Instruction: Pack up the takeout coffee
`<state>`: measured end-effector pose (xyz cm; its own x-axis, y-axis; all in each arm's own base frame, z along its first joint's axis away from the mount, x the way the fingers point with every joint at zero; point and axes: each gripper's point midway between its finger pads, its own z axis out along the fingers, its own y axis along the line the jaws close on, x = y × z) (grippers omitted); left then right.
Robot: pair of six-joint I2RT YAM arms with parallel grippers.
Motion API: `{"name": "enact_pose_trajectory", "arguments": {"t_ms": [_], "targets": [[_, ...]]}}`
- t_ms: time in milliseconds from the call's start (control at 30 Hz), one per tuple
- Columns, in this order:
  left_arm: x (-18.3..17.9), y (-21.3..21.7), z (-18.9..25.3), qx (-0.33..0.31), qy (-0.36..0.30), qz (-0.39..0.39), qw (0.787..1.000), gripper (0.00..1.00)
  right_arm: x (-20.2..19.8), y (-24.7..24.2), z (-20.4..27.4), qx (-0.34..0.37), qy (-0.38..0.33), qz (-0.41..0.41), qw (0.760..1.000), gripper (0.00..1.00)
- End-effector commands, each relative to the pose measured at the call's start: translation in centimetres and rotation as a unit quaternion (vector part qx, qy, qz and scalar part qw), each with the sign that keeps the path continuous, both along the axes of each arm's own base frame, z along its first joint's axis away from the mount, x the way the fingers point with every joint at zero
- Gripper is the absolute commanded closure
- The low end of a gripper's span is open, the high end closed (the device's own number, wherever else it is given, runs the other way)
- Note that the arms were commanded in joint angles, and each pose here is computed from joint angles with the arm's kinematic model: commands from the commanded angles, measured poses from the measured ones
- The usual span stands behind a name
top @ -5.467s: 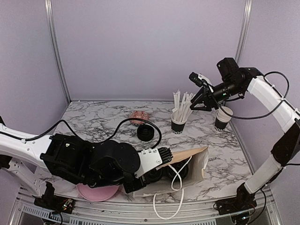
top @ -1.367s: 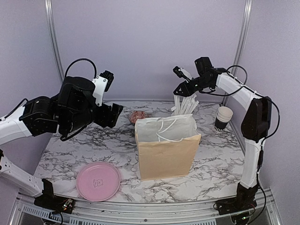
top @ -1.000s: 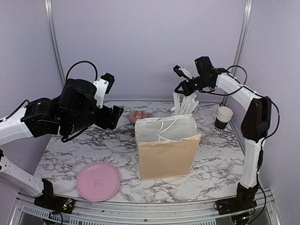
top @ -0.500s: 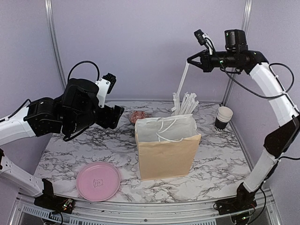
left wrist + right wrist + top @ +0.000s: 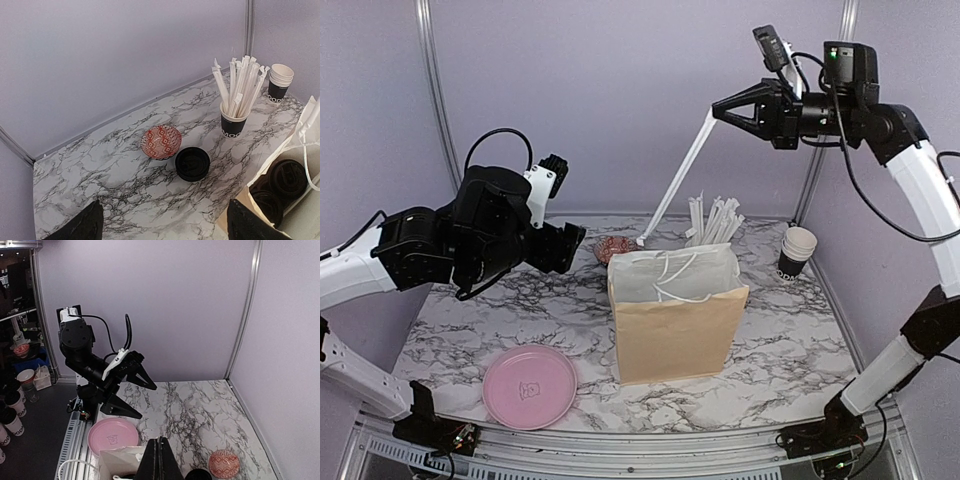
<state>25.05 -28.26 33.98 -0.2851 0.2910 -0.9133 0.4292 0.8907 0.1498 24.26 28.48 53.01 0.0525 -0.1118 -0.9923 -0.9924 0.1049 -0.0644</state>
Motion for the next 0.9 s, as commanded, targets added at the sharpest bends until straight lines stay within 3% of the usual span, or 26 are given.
{"name": "enact_pose_trajectory", "arguments": {"t_ms": [0, 300, 333, 467, 567, 667, 700, 733, 867], "targets": [[0.1, 0.9, 1.5, -0.028, -0.012, 0.015, 0.999, 0.14, -2.0, 3.2, -1.7, -0.018, 0.007, 0.060, 0.998, 1.00], [-0.4, 2.3, 1.6, -0.039, -0.015, 0.023, 0.999, 0.14, 0.0, 5.7, -9.2, -0.108, 0.051, 0.042, 0.992, 1.00], [-0.4, 2.4, 1.5, -0.036, -0.016, 0.023, 0.999, 0.14, -0.2, 5.8, -10.1, -0.121, 0.062, 0.050, 0.989, 0.94], [0.0, 2.4, 1.4, -0.021, -0.022, 0.030, 0.999, 0.10, 0.0, 5.9, -13.4, -0.170, 0.092, 0.069, 0.979, 0.51], [0.7, 3.0, 1.7, -0.009, -0.033, 0.050, 0.998, 0.02, 1.9, 4.0, -12.5, -0.163, 0.067, 0.024, 0.984, 0.38], [2.2, 4.4, 1.9, -0.001, -0.039, 0.082, 0.996, 0.01, 5.9, -0.5, -10.1, -0.121, 0.043, -0.064, 0.990, 0.26], [2.8, 5.1, 2.1, -0.002, -0.041, 0.098, 0.994, 0.01, 7.7, -2.5, -9.6, -0.109, 0.039, -0.108, 0.987, 0.18], [3.5, 6.0, 2.4, -0.005, -0.042, 0.116, 0.992, 0.01, 9.6, -4.7, -9.2, -0.096, 0.031, -0.165, 0.981, 0.03], [6.3, 10.3, 3.1, -0.014, -0.048, 0.186, 0.981, 0.01, 15.4, -15.1, -10.5, -0.052, 0.038, -0.372, 0.926, 0.01]]}}
